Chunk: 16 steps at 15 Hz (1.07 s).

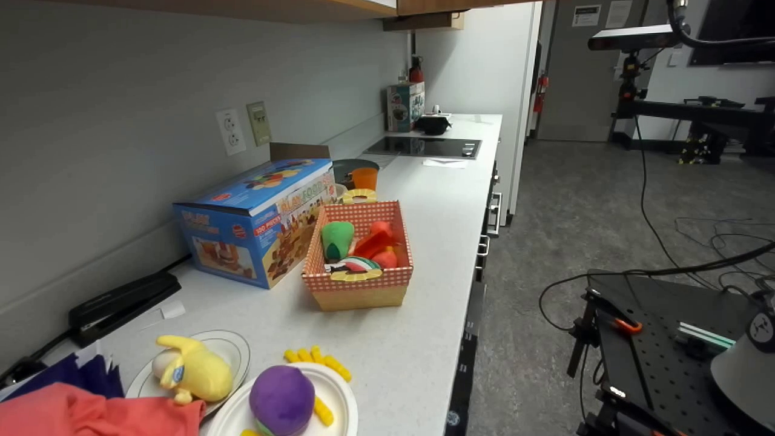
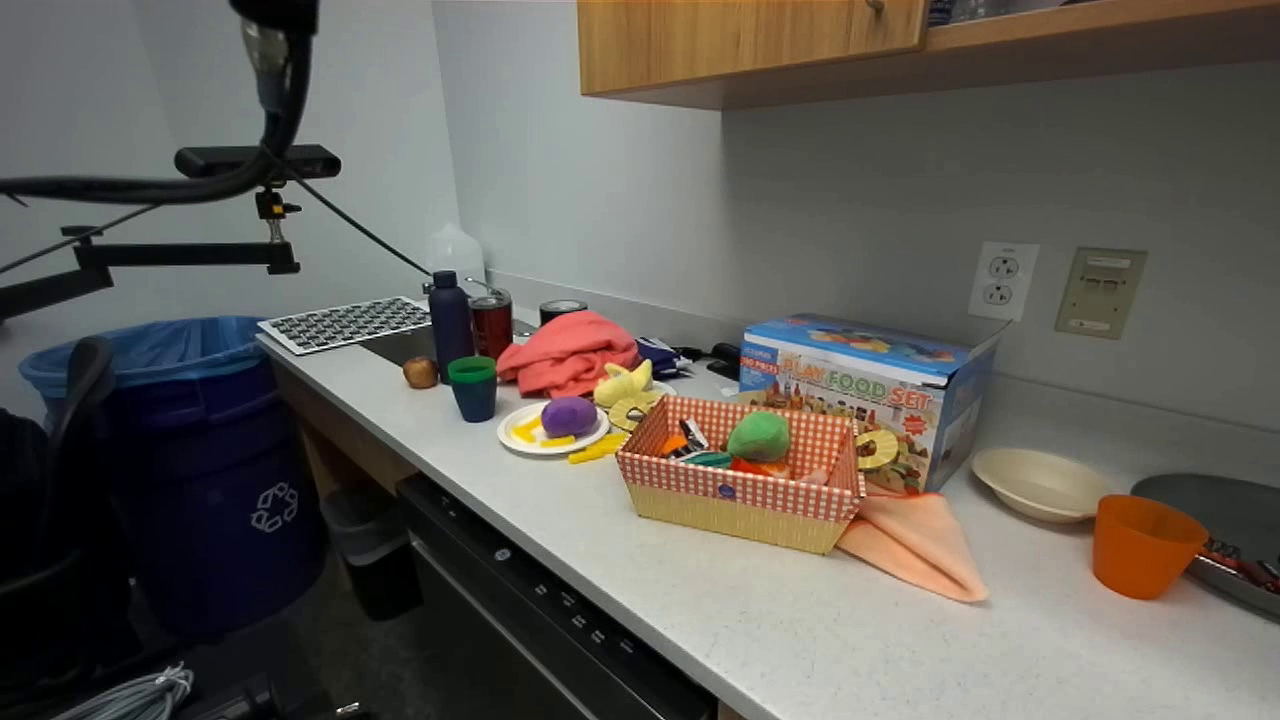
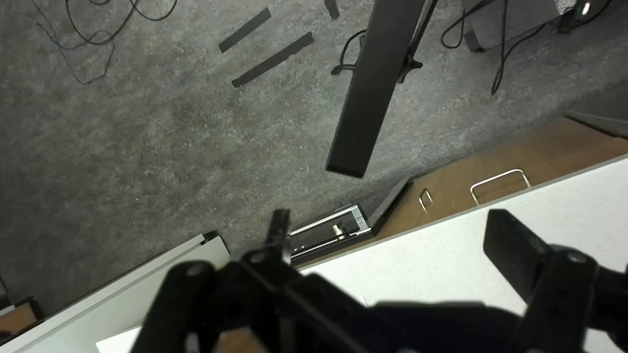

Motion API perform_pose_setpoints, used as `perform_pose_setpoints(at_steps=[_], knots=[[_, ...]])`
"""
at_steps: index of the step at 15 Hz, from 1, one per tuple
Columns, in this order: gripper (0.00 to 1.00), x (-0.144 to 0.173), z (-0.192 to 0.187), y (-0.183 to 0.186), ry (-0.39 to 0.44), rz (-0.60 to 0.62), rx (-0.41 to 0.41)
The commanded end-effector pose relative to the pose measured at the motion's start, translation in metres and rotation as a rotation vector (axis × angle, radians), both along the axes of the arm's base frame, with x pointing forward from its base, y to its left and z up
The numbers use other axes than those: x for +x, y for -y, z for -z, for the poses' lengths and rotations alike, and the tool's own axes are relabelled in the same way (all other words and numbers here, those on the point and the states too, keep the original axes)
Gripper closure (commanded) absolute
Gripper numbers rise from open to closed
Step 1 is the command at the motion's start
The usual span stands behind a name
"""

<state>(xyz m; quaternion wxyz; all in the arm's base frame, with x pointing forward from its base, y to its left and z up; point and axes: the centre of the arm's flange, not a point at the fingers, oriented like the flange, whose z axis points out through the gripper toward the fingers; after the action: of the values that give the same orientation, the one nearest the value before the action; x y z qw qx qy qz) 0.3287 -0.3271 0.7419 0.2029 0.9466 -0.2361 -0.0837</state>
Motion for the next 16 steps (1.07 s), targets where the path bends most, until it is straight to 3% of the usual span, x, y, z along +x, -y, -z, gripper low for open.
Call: perform_pose_setpoints(at_steps=[1,7,9,16], knots=[[0.00,-0.022,0.002,0.002,0.045,0.014,0.017],[0.00,-0.034,-0.003,0.036,0.182,0.049,-0.073],[0.00,-0.038,-0.005,0.049,0.247,0.042,-0.142],[0.00,-0.049,-0.012,0.074,0.541,-0.058,-0.264]])
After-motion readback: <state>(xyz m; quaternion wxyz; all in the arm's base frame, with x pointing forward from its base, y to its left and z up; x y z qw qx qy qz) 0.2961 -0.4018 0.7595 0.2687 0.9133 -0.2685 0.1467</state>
